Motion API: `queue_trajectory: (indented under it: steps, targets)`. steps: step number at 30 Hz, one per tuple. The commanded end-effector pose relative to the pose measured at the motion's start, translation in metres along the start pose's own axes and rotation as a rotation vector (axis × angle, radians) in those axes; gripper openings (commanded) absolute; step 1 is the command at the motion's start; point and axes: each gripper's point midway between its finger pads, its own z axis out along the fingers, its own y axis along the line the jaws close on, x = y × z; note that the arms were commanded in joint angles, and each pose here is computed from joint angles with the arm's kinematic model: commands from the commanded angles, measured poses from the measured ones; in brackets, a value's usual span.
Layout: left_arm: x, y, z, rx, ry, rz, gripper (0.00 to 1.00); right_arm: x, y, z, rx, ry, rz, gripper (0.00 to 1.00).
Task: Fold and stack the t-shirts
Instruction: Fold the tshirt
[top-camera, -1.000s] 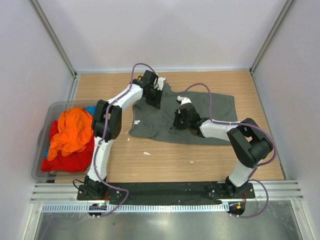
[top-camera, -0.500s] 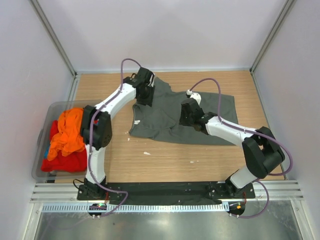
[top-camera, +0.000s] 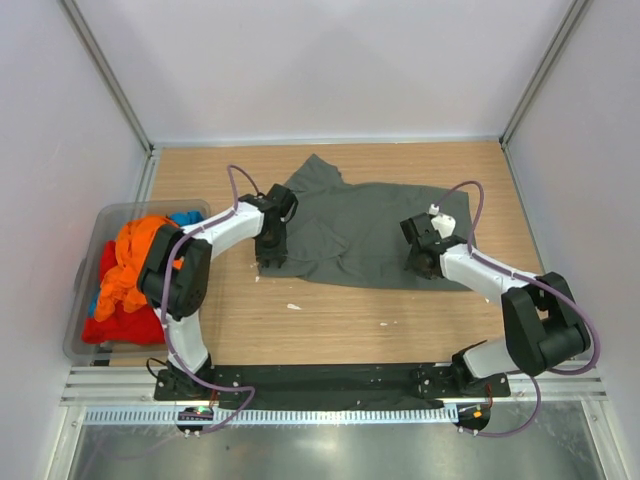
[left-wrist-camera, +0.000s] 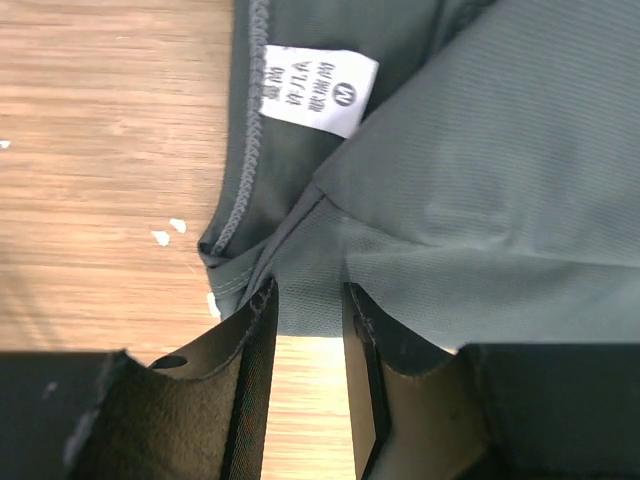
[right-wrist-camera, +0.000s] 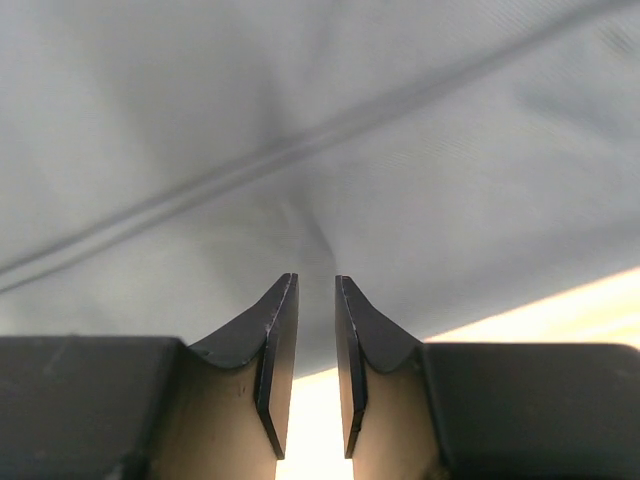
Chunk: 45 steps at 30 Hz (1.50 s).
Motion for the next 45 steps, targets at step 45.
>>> queue_trajectory:
  steps: [45]
  targets:
    - [-0.238, -0.009, -0.042, 0.245, -0.323, -0.052, 0.57, -0.273, -0.006, 0.03, -0.377, -0.139, 0.013, 0.48]
